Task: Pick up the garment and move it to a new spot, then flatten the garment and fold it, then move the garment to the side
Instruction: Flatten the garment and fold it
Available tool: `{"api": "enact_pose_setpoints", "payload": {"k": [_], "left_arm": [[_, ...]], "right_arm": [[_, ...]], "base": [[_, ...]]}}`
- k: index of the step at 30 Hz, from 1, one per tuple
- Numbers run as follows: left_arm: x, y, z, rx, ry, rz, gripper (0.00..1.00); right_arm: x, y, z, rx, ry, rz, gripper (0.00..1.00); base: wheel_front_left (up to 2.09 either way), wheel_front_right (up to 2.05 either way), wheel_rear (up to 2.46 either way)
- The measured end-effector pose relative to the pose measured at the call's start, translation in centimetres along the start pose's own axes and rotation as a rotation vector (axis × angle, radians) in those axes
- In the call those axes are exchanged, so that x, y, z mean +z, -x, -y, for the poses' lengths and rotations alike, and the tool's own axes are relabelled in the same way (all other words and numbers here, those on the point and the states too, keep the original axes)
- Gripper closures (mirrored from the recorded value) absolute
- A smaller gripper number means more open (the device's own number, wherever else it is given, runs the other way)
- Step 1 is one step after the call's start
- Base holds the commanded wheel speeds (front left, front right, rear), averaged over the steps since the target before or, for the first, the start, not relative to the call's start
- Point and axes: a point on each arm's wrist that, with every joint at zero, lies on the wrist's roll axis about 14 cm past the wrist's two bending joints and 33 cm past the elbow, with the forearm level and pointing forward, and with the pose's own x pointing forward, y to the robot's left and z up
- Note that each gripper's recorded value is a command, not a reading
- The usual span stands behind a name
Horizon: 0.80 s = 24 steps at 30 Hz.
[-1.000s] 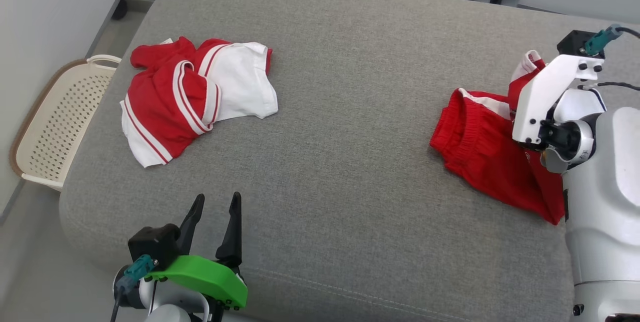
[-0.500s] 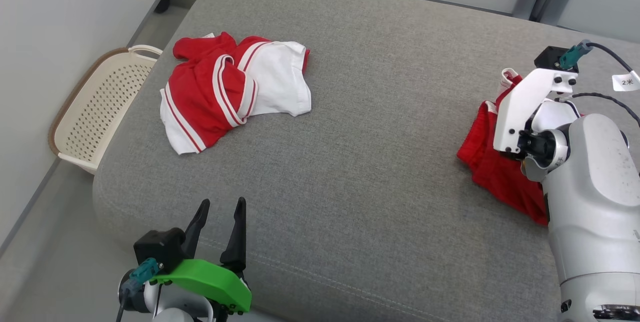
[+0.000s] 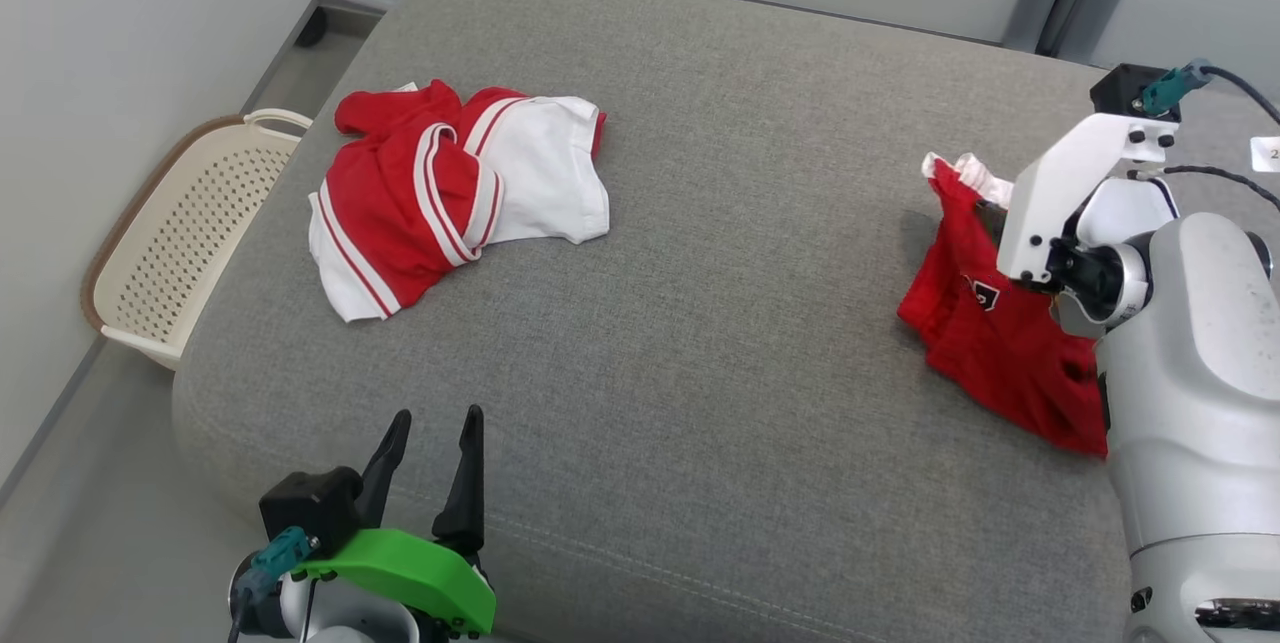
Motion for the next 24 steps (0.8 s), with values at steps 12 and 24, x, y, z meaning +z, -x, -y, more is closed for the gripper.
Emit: {"api": "enact_pose_setpoints", "payload": {"k": [12,24], "left_arm": [[0.3,-0.8,2.0,-0.071,-0.01,0.001,0.0],[-0.2,-1.7,3.3,-0.108,-0.016,-0.021,0.0]], "right_arm": [[0.2,4.3,6.7,-0.133,-0.014,0.164,0.0],[-4.0,4.4,8.5,-0.152,-0.079,0.136,0.74]], "base": [[0.0,0.0,0.0],[0.0,0.0,0.0]]}}
